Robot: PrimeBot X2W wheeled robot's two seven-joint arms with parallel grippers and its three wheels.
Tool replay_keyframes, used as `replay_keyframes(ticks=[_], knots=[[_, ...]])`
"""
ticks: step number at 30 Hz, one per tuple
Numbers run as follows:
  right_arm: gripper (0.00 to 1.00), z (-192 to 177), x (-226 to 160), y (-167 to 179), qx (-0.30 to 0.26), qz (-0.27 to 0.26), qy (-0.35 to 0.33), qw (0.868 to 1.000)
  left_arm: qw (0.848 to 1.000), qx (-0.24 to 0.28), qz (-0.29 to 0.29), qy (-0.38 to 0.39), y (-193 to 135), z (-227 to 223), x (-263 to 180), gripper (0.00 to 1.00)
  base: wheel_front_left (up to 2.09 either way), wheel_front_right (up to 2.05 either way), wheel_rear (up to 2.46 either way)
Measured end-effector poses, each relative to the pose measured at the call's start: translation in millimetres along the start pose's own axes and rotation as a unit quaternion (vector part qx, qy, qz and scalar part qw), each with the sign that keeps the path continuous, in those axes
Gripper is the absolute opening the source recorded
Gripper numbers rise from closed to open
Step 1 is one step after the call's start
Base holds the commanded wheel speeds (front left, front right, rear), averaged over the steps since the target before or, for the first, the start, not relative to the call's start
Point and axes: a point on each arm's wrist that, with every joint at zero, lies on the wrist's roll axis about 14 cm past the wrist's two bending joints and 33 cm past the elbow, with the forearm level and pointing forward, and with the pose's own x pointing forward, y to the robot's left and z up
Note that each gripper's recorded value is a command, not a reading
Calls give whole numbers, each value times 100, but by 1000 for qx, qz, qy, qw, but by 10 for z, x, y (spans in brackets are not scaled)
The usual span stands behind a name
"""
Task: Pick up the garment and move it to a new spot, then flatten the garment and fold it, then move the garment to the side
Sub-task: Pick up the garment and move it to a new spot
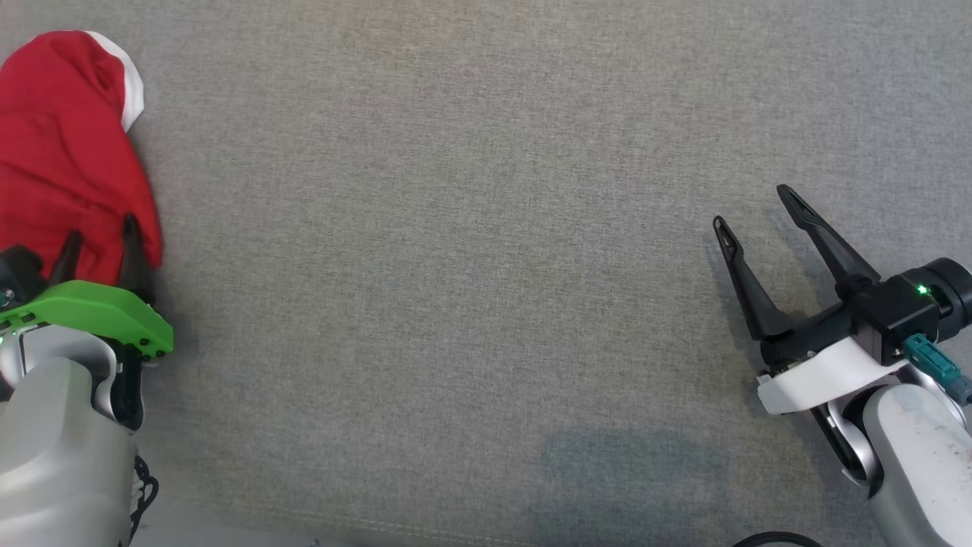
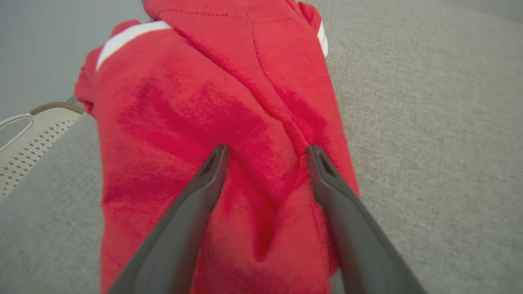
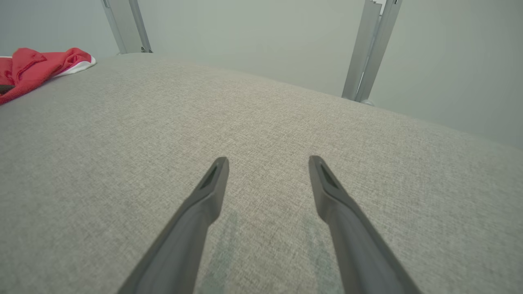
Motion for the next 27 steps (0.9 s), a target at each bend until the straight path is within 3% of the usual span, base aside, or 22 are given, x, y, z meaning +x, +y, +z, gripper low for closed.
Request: replay_keyframes(ticks=[4, 5, 6, 7, 8, 16, 17, 18, 22, 27], knots=[[100, -65, -63, -87, 3, -14, 11, 1000, 999, -6, -3, 34, -134, -212, 98, 100, 0, 0, 0], [100, -75, -75, -99, 3, -17, 12, 1000, 999, -9, -1, 42, -149, -258, 111, 70, 0, 0, 0], [100, -82, -88, -110, 5, -20, 14, 1000, 999, -12, 2, 47, -151, -280, 125, 70, 0, 0, 0], [100, -89, -100, -115, 7, -22, 15, 1000, 999, -15, 5, 50, -148, -287, 137, 4, 0, 0, 0], [100, -81, -108, -112, 10, -25, 15, 1000, 998, -19, 7, 52, -150, -286, 144, 0, 0, 0, 0], [100, 28, -162, -42, 37, -44, 2, 998, 999, 4, -32, 28, -380, -75, 154, 0, 0, 0, 0], [100, 64, -180, -28, 45, -52, -2, 998, 998, 9, -67, 3, -619, 63, 164, 0, 0, 0, 0], [100, 64, -180, -28, 45, -52, -2, 998, 998, 9, -67, 3, -619, 63, 164, 0, 0, 0, 0], [100, 123, -253, -15, 61, -70, -7, 996, 989, 16, -144, -34, -1199, 198, 73, 0, 0, 0, 0], [100, 296, -379, -88, 72, -103, -28, 992, 963, 19, -262, -57, -2143, 199, -218, 0, 0, 0, 0]])
